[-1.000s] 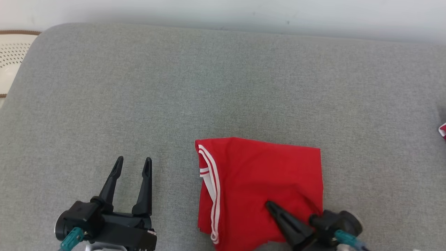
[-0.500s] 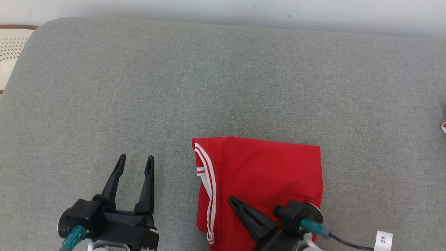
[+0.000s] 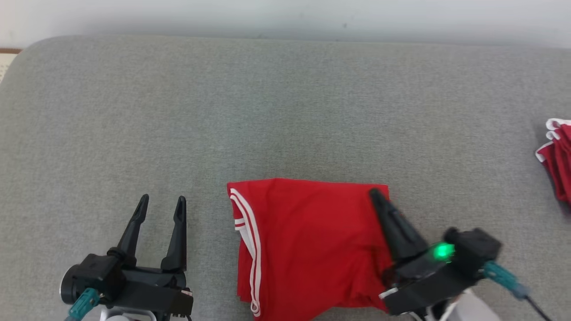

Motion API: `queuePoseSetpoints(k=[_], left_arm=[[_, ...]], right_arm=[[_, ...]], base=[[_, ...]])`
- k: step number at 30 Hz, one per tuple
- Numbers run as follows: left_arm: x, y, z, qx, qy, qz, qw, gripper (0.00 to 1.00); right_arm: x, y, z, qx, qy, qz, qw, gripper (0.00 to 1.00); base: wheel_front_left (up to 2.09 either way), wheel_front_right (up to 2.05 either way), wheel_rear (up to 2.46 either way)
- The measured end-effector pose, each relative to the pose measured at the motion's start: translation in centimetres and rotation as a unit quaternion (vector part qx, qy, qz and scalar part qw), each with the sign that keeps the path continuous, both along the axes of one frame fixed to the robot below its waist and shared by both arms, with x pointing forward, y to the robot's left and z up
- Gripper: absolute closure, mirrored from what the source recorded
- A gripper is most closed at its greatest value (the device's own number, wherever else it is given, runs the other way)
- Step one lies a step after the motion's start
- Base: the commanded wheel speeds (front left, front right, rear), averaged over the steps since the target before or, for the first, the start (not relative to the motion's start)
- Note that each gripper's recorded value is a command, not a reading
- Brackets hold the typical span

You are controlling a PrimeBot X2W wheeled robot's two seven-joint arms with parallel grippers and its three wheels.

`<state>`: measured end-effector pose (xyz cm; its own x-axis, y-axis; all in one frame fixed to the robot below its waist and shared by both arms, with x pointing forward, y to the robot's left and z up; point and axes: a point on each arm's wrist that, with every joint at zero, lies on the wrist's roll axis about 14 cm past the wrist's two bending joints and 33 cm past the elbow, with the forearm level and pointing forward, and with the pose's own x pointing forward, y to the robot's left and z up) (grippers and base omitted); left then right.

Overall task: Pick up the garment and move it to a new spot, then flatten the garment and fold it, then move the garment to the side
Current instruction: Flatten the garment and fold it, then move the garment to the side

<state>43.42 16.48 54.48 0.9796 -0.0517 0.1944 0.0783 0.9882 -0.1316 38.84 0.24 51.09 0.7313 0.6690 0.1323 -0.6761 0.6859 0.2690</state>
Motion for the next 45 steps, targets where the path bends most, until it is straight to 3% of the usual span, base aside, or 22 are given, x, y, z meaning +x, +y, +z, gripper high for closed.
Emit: queuePoseSetpoints(k=[5, 6, 7, 8, 18, 28, 37, 45], left_arm=[[0.2, -0.6, 0.5, 0.002, -0.009, -0.011, 1.000, 0.00], [0.3, -0.9, 0.8, 0.001, -0.013, -0.014, 1.000, 0.00], [0.3, -1.0, 0.9, 0.001, -0.015, -0.016, 1.000, 0.00], [0.3, -1.0, 1.1, 0.001, -0.017, -0.017, 1.000, 0.00], [-0.8, -0.9, 1.9, 0.008, -0.027, -0.016, 0.999, 0.00], [-1.8, -0.4, 1.9, 0.018, -0.023, -0.008, 1.000, 0.00], [-2.1, 0.2, 2.0, 0.020, -0.022, 0.002, 1.000, 0.00], [-2.3, 1.1, 2.1, 0.018, -0.024, 0.017, 0.999, 0.00]], right_arm=[[1.3, -4.9, 2.0, 0.000, -0.035, -0.084, 0.996, 1.00], [1.6, -6.8, 2.6, -0.007, -0.046, -0.114, 0.992, 0.52], [1.7, -7.7, 2.8, -0.011, -0.052, -0.128, 0.990, 0.18], [1.7, -8.6, 3.0, -0.017, -0.059, -0.142, 0.988, 0.00], [-0.1, -14.0, 3.1, -0.089, -0.072, -0.221, 0.969, 0.00], [-2.3, -14.9, 2.6, -0.117, -0.055, -0.233, 0.964, 0.00], [-1.9, -14.0, 2.3, -0.117, -0.047, -0.221, 0.967, 0.00], [-1.0, -11.1, -0.2, -0.134, -0.010, -0.160, 0.978, 0.00]], base=[[0.00, 0.00, 0.00], [0.00, 0.00, 0.00], [0.00, 0.00, 0.00], [0.00, 0.00, 0.00], [0.00, 0.00, 0.00], [0.00, 0.00, 0.00], [0.00, 0.00, 0.00], [0.00, 0.00, 0.00]])
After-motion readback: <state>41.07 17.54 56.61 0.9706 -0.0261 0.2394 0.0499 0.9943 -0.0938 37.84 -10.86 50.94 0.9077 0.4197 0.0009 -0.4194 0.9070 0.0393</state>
